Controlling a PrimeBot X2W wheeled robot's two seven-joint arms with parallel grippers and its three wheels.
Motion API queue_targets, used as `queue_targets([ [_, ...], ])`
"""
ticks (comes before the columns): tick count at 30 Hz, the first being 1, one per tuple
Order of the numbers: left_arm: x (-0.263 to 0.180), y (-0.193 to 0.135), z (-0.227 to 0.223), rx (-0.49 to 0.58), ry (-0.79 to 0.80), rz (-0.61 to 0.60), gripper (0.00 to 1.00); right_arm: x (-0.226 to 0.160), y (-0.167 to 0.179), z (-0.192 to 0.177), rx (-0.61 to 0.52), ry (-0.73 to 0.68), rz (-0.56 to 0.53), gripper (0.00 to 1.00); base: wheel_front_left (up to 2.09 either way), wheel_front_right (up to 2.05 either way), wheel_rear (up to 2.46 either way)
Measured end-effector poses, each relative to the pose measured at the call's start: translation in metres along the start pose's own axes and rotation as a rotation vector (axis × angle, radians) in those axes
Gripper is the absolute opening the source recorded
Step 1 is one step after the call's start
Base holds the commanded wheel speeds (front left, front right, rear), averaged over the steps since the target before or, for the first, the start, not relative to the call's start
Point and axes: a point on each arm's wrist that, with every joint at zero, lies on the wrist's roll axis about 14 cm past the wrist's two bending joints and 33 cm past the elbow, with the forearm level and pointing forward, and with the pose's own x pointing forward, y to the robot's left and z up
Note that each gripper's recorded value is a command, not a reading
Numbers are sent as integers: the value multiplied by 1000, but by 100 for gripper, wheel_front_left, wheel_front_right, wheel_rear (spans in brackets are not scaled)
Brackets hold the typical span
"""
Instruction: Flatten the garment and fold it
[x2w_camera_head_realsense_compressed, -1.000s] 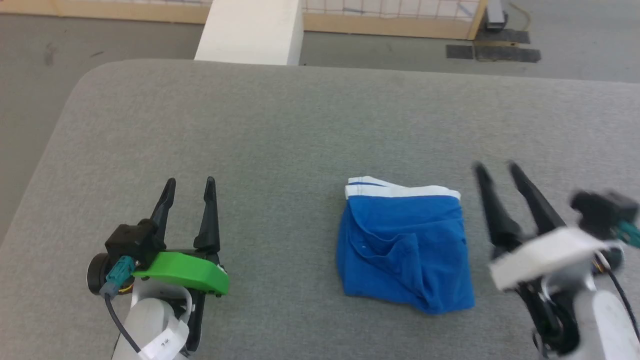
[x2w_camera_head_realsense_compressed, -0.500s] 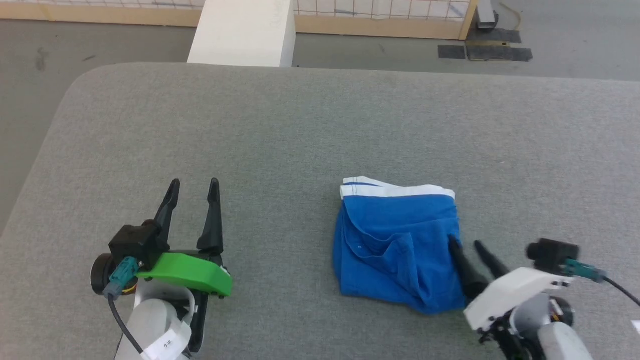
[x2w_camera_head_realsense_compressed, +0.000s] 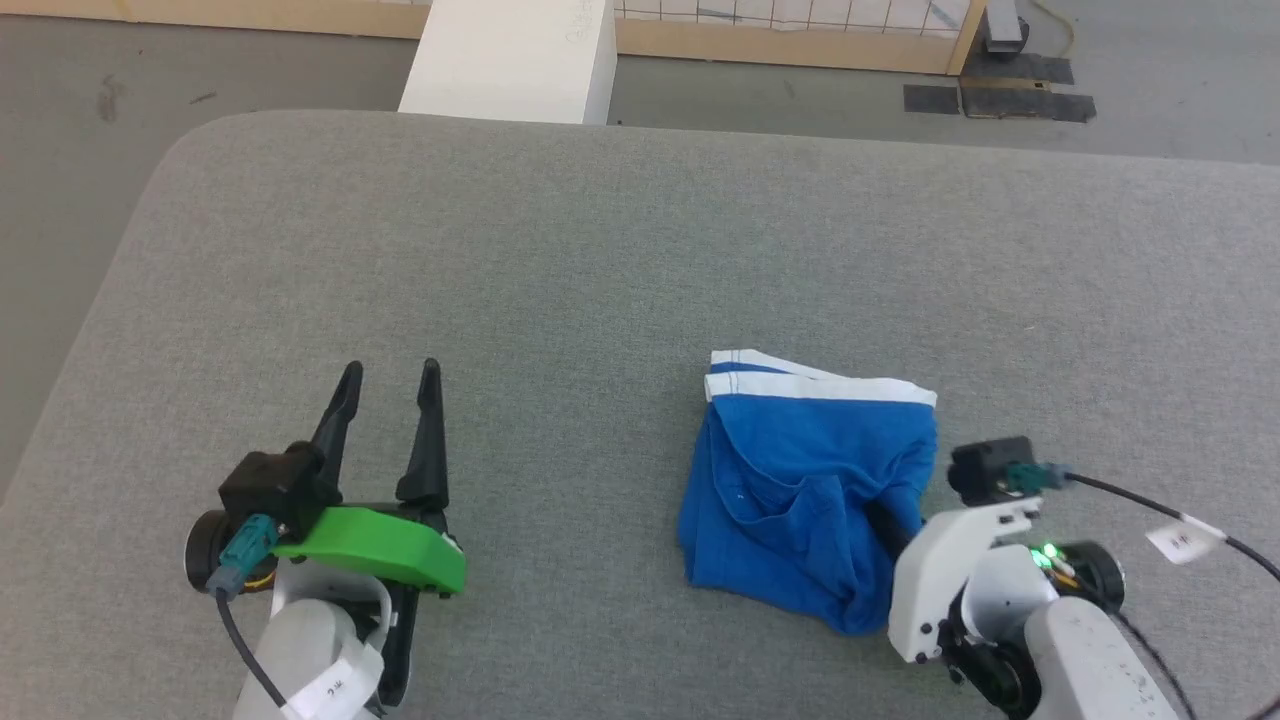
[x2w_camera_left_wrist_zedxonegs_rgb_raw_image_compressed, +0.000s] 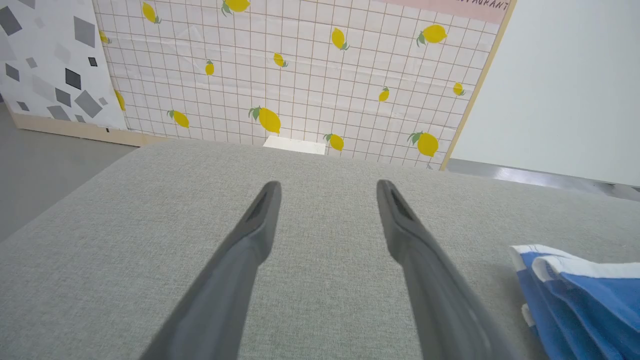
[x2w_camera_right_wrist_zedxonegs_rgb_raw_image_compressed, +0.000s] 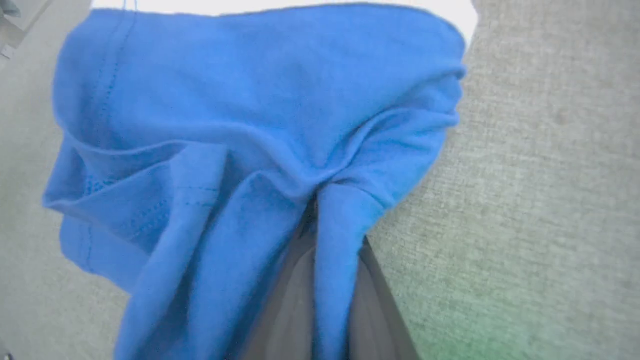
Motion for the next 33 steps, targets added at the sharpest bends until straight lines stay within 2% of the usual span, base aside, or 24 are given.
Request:
queue_targets([
  [7,8,-9,-3,-11,-1,-24,100,-12,-13,31,-317,-16,-105,0,0,0,0],
  [10,15,-21,-5,-19,0,-57,100,-25,-39,47,-436,-15,-183,0,0,0,0],
  [13,23,-37,-7,-25,-3,-101,100,-41,-72,61,-500,-17,-268,0,0,0,0],
  [18,40,-77,-14,-46,3,-212,100,-76,-135,78,-510,-33,-428,0,0,0,0],
  [26,71,-141,-26,-67,-5,-397,100,-129,-222,75,-491,17,-649,0,0,0,0],
  [33,92,-167,-62,-51,43,-498,100,-152,-284,60,-476,118,-794,0,0,0,0],
])
